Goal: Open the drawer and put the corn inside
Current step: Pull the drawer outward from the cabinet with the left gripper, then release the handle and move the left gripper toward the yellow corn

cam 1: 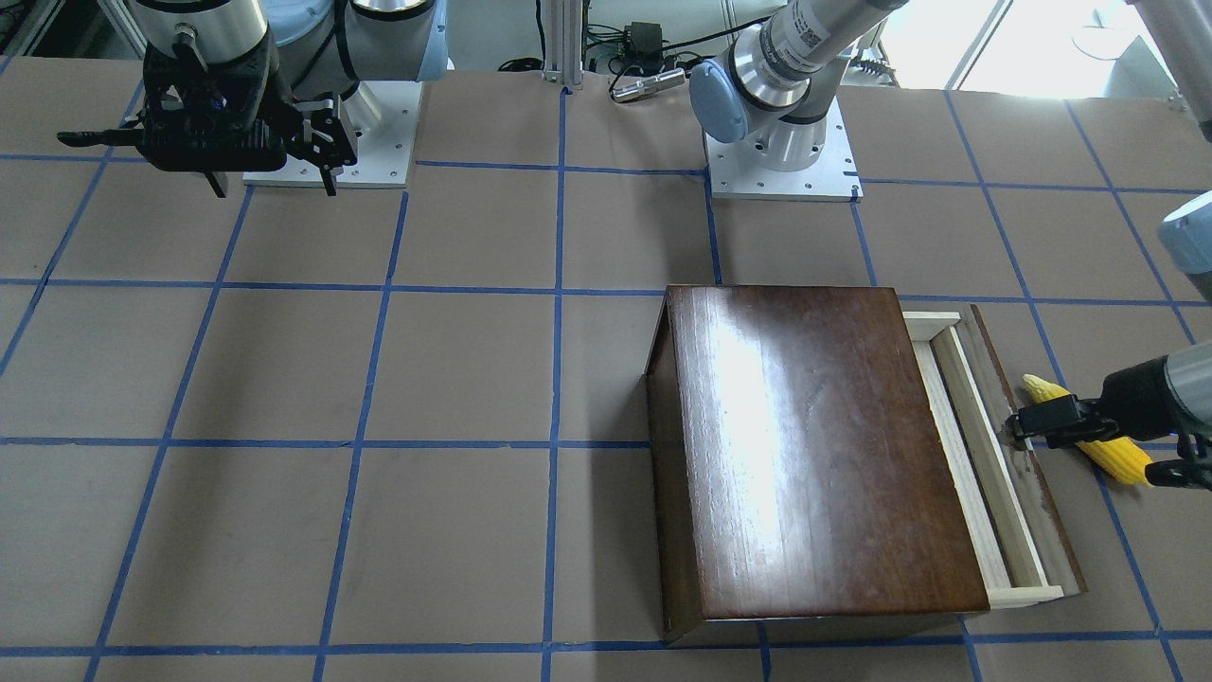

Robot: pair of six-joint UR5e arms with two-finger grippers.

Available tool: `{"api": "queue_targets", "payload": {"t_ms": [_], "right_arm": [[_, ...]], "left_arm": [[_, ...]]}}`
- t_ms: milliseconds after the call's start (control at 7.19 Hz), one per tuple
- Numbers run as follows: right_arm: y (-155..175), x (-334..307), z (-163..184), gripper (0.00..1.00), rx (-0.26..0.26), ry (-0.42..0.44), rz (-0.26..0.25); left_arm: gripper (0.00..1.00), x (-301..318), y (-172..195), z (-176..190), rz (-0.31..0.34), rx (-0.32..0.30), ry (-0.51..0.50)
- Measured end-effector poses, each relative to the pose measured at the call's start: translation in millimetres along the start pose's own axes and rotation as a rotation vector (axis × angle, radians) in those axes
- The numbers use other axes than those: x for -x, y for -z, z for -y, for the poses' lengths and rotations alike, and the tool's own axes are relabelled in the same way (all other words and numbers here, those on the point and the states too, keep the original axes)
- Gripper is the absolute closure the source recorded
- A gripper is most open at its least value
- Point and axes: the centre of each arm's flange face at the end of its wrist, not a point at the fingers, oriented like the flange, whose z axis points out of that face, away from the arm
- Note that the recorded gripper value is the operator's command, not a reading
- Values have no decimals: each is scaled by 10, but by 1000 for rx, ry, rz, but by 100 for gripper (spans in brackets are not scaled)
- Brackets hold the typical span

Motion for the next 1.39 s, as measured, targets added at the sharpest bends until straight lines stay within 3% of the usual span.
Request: {"api": "queue_targets", "payload": {"t_ms": [1391], "right_arm": [[-1,0,1,0,0,0,0]], "left_arm": [[0,179,166,-104,24,-21,31]]}}
